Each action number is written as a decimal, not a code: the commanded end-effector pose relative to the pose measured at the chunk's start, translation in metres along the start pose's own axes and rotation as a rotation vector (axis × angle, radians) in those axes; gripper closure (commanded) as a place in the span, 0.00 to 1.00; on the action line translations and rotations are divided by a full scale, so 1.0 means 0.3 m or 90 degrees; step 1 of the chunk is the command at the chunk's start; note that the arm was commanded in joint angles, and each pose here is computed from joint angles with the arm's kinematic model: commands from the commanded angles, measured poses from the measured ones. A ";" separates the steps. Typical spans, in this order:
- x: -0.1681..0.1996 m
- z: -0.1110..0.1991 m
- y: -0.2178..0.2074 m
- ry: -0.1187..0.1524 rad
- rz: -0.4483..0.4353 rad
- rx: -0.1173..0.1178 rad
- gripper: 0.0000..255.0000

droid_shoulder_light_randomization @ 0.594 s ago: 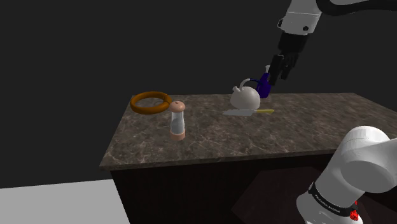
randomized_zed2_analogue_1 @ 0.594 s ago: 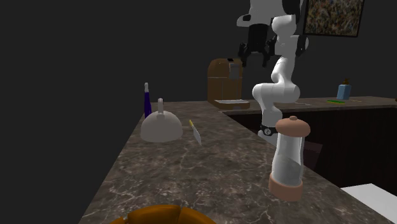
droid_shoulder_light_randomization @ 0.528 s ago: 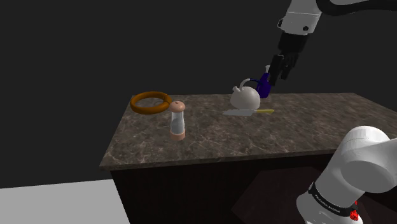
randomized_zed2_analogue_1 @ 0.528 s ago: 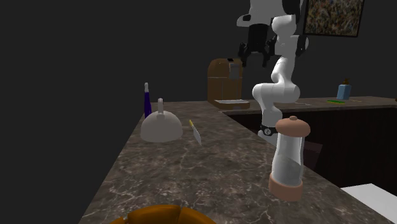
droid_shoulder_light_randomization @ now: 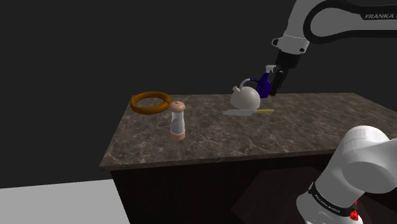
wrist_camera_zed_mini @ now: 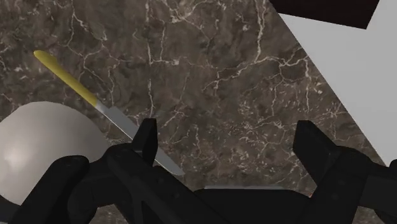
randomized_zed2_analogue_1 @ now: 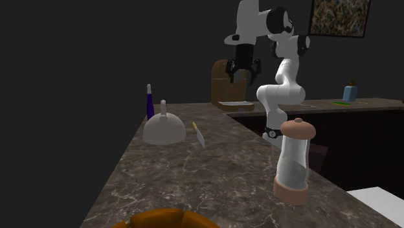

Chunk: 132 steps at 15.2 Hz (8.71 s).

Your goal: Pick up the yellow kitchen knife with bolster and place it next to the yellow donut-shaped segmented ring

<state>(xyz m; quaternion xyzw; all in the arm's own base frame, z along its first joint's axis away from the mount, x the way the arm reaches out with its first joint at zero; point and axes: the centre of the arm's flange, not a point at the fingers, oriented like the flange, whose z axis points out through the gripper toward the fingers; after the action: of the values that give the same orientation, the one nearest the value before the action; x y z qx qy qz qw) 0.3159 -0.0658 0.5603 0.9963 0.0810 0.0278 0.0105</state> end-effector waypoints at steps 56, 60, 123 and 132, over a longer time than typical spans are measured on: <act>0.349 0.632 0.543 0.041 -0.476 0.035 1.00; 0.352 0.562 0.545 0.041 -0.476 0.035 1.00; 1.310 0.736 -0.646 0.041 -0.476 0.035 1.00; 1.308 0.783 -0.647 0.041 -0.476 0.035 1.00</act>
<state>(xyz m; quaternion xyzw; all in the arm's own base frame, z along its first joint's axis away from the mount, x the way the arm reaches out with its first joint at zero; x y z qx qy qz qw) 0.6847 0.1853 0.3424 0.8965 0.4400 0.0512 -0.0096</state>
